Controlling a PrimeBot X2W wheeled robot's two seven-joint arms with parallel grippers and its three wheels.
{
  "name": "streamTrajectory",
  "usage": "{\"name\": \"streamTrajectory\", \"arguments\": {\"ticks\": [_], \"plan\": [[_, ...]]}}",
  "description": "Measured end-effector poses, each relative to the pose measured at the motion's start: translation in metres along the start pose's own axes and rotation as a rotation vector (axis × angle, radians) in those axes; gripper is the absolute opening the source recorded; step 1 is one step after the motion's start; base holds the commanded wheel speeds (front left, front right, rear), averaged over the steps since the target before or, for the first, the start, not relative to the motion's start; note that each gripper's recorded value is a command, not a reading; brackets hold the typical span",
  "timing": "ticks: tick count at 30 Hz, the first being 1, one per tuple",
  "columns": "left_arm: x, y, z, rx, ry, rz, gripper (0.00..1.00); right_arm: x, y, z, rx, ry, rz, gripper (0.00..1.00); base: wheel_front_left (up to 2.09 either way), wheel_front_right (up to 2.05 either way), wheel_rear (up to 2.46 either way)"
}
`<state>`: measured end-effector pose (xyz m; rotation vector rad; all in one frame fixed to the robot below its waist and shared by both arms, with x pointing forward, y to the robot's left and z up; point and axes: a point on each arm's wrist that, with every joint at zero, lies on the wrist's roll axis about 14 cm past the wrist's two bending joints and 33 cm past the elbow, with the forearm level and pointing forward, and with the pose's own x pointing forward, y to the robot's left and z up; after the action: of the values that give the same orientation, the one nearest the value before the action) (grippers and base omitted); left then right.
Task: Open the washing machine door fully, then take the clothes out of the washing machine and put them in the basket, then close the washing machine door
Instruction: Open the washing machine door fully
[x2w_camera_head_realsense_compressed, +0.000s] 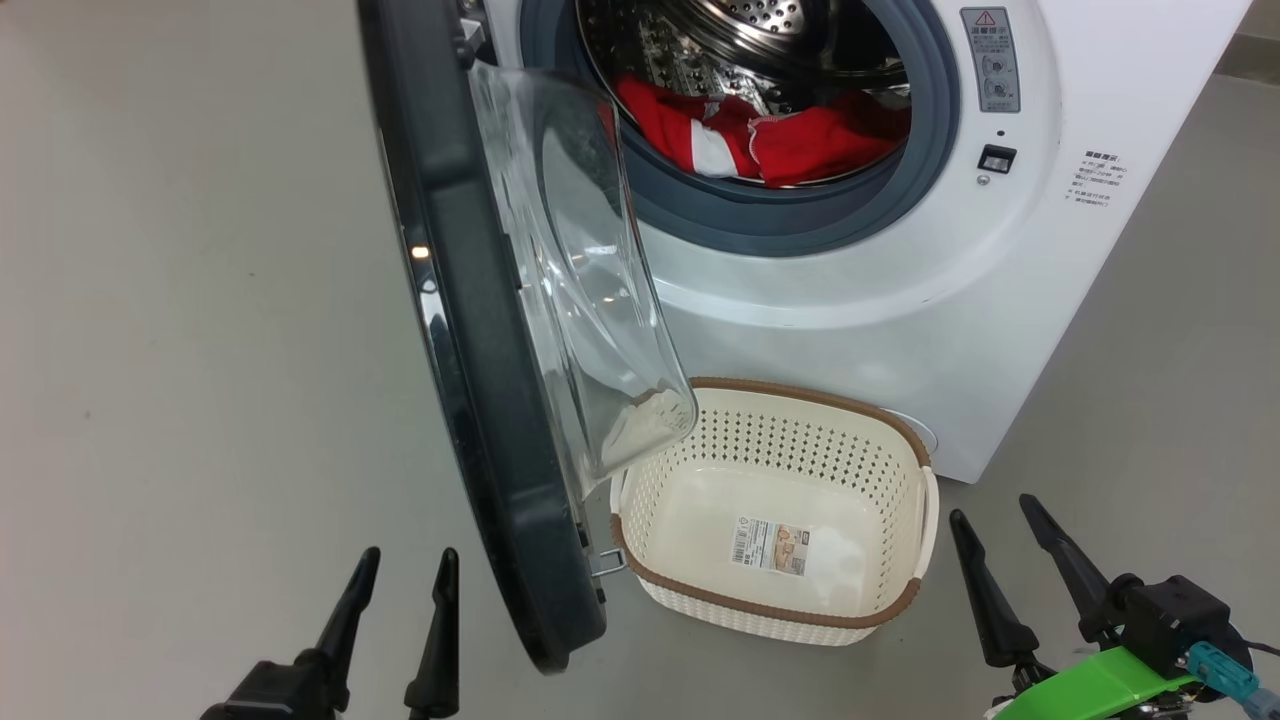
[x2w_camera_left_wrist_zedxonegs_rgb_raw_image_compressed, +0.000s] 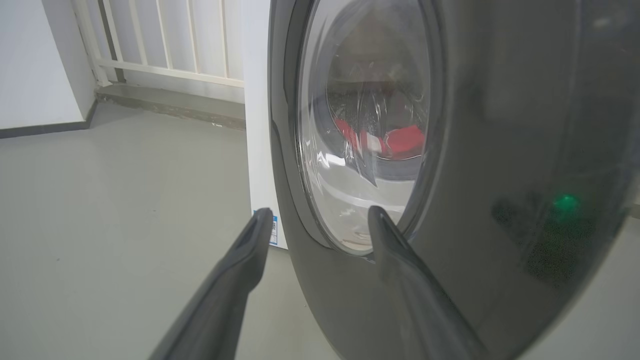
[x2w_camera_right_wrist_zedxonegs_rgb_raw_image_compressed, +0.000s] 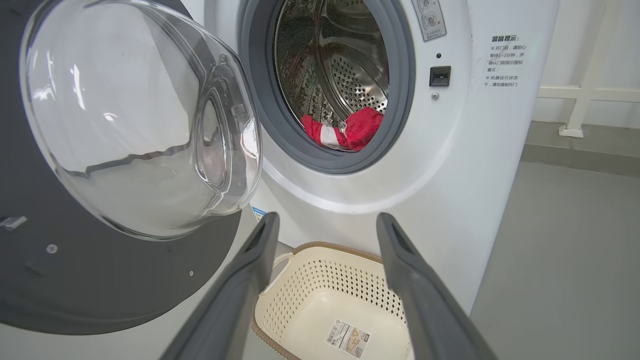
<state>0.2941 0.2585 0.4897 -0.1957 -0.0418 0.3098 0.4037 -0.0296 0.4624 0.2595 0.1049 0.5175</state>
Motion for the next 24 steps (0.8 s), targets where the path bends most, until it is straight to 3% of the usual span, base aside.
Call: {"name": "streamTrajectory", "arguments": {"ticks": [17, 18, 19, 20, 21, 22, 24], "plan": [[0.000, -0.001, 0.000, -0.001, 0.000, -0.002, 1.00, -0.005, -0.001, -0.006, 0.010, 0.014, -0.018, 1.00, 0.00, 0.00, 0.00], [0.000, -0.001, 0.001, -0.001, -0.003, -0.002, 0.90, -0.006, -0.001, -0.006, 0.010, 0.013, -0.018, 1.00, 0.00, 0.00, 0.00], [0.000, -0.001, 0.002, -0.002, -0.007, -0.002, 0.49, -0.006, -0.001, -0.005, 0.010, 0.012, -0.018, 1.00, 0.00, 0.00, 0.00], [0.001, -0.001, 0.004, -0.002, -0.013, -0.003, 0.34, -0.006, -0.001, -0.005, 0.010, 0.012, -0.017, 1.00, 0.00, 0.00, 0.00], [0.001, -0.001, 0.006, -0.002, -0.018, -0.004, 0.12, -0.006, 0.000, -0.005, 0.009, 0.011, -0.016, 1.00, 0.00, 0.00, 0.00], [0.001, -0.001, 0.008, -0.003, -0.026, -0.004, 0.00, -0.006, 0.000, -0.005, 0.009, 0.011, -0.016, 1.00, 0.00, 0.00, 0.00], [0.003, 0.000, 0.018, -0.003, -0.057, -0.002, 0.00, -0.006, 0.000, -0.004, 0.009, 0.010, -0.015, 1.00, 0.00, 0.00, 0.00]]}}
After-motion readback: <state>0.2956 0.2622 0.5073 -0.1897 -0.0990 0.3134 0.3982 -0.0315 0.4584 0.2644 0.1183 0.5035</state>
